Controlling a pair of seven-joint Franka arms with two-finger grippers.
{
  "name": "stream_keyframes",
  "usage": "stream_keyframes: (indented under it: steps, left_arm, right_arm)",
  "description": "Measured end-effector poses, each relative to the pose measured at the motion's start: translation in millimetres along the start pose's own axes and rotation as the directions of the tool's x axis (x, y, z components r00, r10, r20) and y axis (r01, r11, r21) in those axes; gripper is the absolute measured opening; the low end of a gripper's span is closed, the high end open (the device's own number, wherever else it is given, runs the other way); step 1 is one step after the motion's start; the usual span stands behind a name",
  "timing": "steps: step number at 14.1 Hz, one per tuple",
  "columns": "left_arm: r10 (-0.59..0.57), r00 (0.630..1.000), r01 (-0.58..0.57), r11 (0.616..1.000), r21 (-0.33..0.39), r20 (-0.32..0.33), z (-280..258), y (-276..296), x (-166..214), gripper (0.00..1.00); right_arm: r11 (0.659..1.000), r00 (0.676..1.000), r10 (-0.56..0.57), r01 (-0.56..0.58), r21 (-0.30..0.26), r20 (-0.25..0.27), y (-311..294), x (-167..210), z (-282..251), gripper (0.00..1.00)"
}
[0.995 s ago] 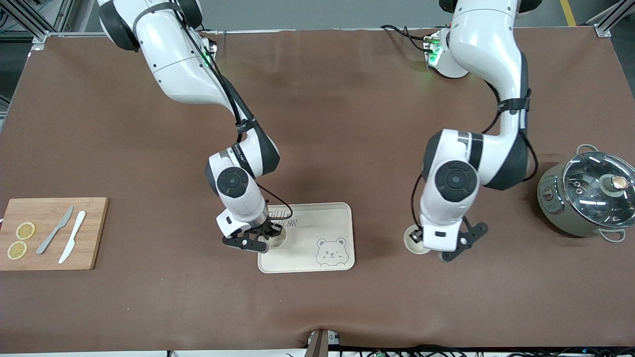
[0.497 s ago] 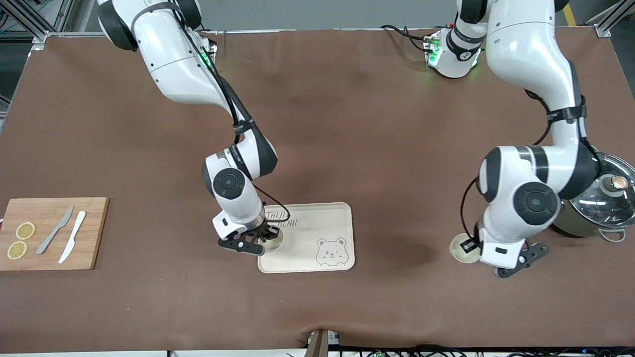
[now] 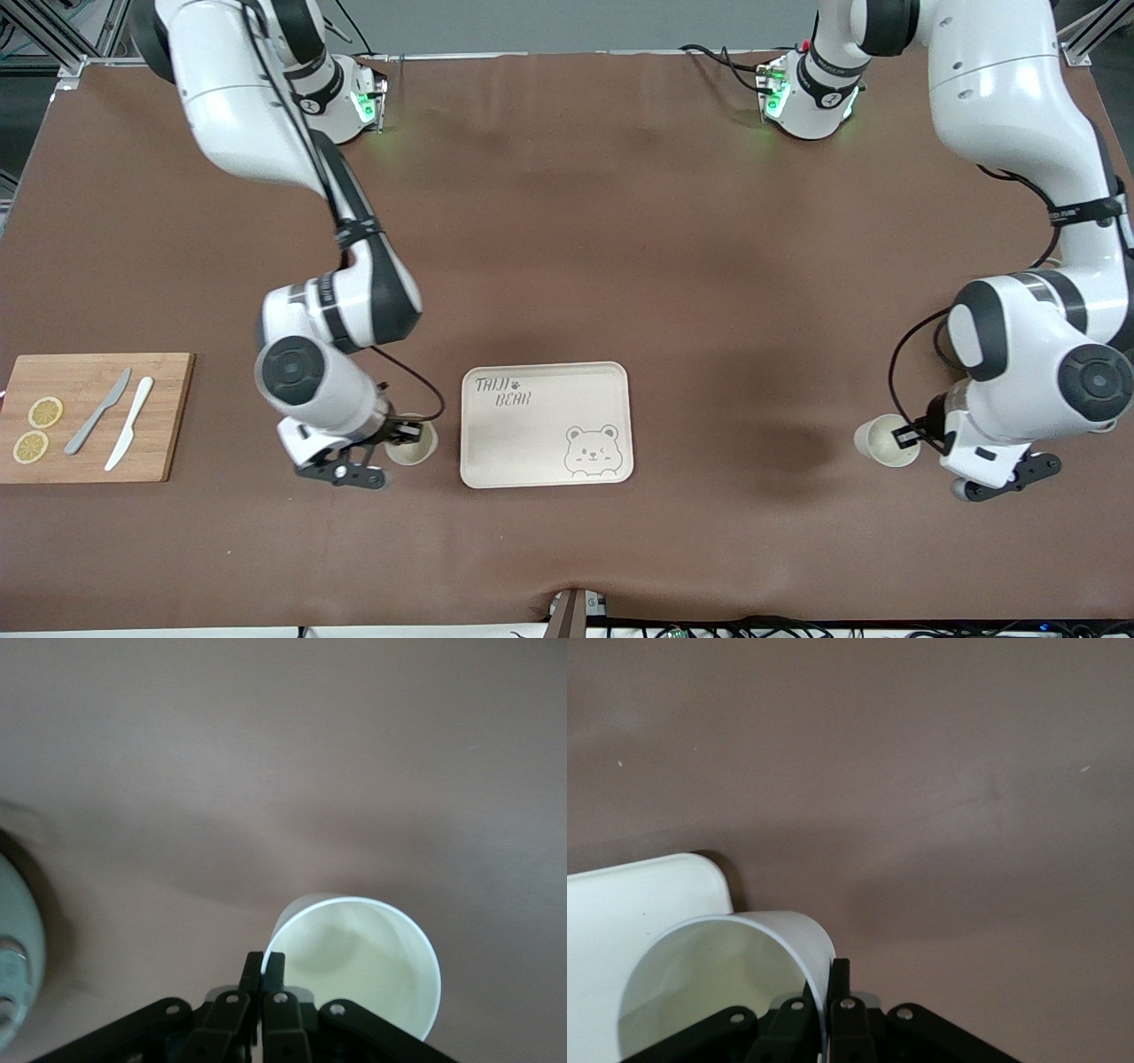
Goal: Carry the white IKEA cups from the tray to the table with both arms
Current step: 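Carry the cups off the tray, each gripper moving outward from the tray, then lower the cups onto the table and open both grippers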
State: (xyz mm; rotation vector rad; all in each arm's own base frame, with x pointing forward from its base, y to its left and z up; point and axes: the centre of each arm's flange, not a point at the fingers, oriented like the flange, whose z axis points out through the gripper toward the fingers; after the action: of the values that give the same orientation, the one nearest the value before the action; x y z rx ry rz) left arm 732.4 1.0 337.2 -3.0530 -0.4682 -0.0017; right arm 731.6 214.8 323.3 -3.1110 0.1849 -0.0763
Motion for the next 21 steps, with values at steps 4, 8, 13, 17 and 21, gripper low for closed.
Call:
stream_keyframes:
  steps: [4,8,13,17,21]
  left_arm:
    - [0.048,0.999,-0.049,0.998,-0.039,-0.024,20.2,-39.0,13.6,0.03]
    - [0.061,0.997,-0.064,0.996,-0.062,-0.048,62.9,-52.7,21.4,0.03]
    - [0.109,0.994,-0.111,0.993,-0.051,-0.030,87.9,-70.9,23.3,0.03]
    - [0.118,0.993,-0.119,0.991,-0.053,-0.026,90.5,-78.7,23.9,0.03]
    - [0.132,0.991,-0.133,0.989,-0.065,-0.017,95.4,-67.4,20.5,0.34]
  right_arm:
    - [0.996,0.996,-0.089,0.089,0.016,0.005,80.4,27.1,-19.0,0.04]
    - [0.984,0.984,-0.178,0.178,0.010,0.009,139.4,41.4,-19.6,0.04]
    - [0.971,0.971,-0.237,0.237,0.010,0.018,222.8,52.9,-15.9,0.04]
    - [0.968,0.968,-0.250,0.250,0.011,0.024,264.5,54.6,2.2,0.04]
    - [0.974,0.975,-0.223,0.222,0.047,0.015,272.9,50.3,36.5,0.04]
